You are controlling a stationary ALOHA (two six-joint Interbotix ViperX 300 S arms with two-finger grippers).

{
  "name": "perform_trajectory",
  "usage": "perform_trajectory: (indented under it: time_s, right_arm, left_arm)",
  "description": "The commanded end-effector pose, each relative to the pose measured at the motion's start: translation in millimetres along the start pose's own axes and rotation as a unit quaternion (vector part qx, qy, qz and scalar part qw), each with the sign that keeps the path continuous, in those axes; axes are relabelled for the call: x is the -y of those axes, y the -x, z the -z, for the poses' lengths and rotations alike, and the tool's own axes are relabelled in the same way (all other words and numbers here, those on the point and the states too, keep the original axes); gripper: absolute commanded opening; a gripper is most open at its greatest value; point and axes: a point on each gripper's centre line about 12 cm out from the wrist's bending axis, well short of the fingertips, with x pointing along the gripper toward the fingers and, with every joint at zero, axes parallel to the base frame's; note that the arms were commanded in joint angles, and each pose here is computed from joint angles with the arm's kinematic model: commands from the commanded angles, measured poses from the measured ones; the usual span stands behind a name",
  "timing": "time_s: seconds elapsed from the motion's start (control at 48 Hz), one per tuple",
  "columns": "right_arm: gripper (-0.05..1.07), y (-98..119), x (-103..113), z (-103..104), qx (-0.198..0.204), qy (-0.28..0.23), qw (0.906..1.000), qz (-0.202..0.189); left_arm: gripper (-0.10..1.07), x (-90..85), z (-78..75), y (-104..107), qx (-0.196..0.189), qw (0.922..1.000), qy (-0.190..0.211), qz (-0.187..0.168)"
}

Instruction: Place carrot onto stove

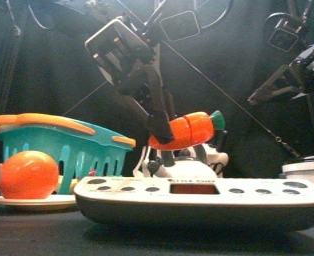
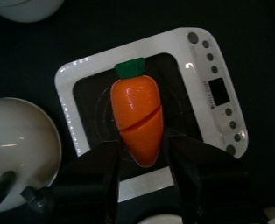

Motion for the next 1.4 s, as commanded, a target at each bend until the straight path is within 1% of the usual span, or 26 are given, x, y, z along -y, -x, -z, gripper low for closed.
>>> perform_trajectory:
  time_s: [0.0, 0.208, 0.417, 0.667, 0.854, 1.021, 1.229, 1.375]
  right_arm:
    - [0.03, -1, 1, -3, 0.002, -0.007, 1.0000, 0.002]
    - [0.03, -1, -1, -1, -0.006, -0.007, 1.0000, -0.001]
    - [0.03, -1, -1, 0, -0.009, -0.011, 0.9999, -0.001]
    - [0.03, -1, 0, 1, -0.010, -0.026, 0.9996, 0.001]
    - [0.03, -1, 0, 2, -0.012, -0.024, 0.9997, 0.000]
    - [0.03, -1, 0, 2, -0.012, -0.023, 0.9997, 0.000]
    - [0.03, -1, 0, 3, -0.013, -0.023, 0.9997, 0.000]
    - [0.03, -1, -1, 4, -0.014, -0.023, 0.9996, 0.000]
  left_arm:
    - [0.65, -2.2, -11.4, 3, 0.014, 0.9999, -0.002, -0.003]
    - [0.65, -6.9, -9.9, -10, 0.004, 1.0000, 0.000, -0.003]
    - [0.68, -6.1, -5.2, -16, -0.022, 0.9997, -0.005, 0.005]
    - [0.79, -7.0, -7.3, -14, -0.026, 0.9996, -0.007, 0.006]
    - [0.88, -7.8, -13.1, -8, -0.016, 0.9998, -0.008, 0.003]
    - [0.89, -8.3, -16.1, -5, -0.012, 0.9999, -0.009, 0.002]
    - [0.89, -15.8, -18.1, 4, -0.004, 0.9999, -0.009, -0.008]
    - [0.89, -16.7, -19.7, 11, -0.001, 0.9998, -0.013, -0.011]
